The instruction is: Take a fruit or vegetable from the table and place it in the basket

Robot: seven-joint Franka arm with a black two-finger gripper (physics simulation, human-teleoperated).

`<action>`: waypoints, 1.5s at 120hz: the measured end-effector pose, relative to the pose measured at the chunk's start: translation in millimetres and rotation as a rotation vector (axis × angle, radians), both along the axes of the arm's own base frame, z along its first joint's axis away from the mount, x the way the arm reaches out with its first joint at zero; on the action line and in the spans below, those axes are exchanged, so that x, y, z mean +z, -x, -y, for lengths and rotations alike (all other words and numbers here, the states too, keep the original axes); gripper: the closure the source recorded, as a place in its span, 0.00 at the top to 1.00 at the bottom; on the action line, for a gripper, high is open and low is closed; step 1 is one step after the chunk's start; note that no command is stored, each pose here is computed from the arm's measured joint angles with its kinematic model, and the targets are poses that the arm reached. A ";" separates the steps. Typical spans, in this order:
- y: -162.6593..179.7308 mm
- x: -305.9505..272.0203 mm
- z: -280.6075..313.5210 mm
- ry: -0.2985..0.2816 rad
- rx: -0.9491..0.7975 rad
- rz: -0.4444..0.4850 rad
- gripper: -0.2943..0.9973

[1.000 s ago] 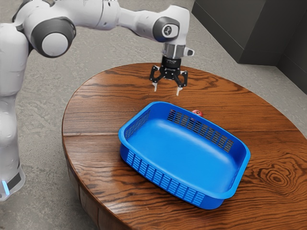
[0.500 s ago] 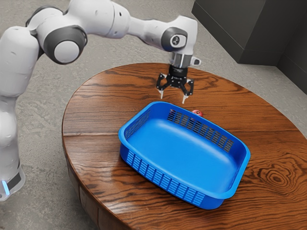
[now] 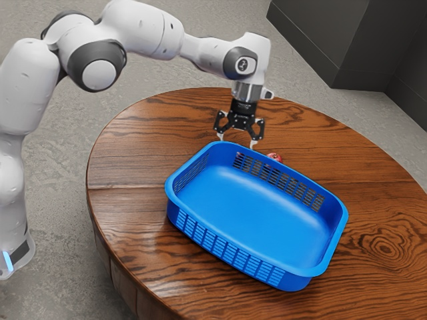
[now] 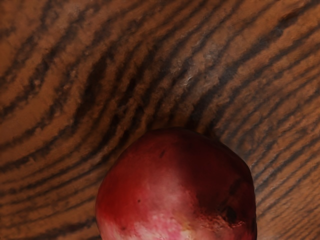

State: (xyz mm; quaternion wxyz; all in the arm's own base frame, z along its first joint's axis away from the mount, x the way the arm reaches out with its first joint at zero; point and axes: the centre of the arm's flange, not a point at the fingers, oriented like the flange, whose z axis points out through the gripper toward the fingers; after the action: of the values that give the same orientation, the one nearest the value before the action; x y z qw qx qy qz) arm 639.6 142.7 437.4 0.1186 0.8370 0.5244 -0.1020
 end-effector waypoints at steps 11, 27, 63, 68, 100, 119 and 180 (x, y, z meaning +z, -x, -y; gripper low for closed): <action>-0.9 -6.0 -0.4 0.004 0.000 -0.007 0.77; -3.4 -20.4 0.2 0.010 -0.004 -0.027 0.76; -5.0 -26.5 0.2 0.002 -0.012 -0.033 0.73; -5.3 -26.4 0.1 0.001 -0.012 -0.031 0.73; -8.3 -32.2 0.8 0.000 -0.015 -0.031 0.71; -9.0 -31.7 0.9 -0.004 -0.015 -0.027 0.57; -7.3 -7.4 -1.7 -0.020 -0.006 0.009 0.53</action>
State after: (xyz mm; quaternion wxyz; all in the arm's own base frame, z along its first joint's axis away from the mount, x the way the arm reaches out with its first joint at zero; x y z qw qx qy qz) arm 646.9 144.4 430.1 0.1126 0.8401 0.5223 -0.0933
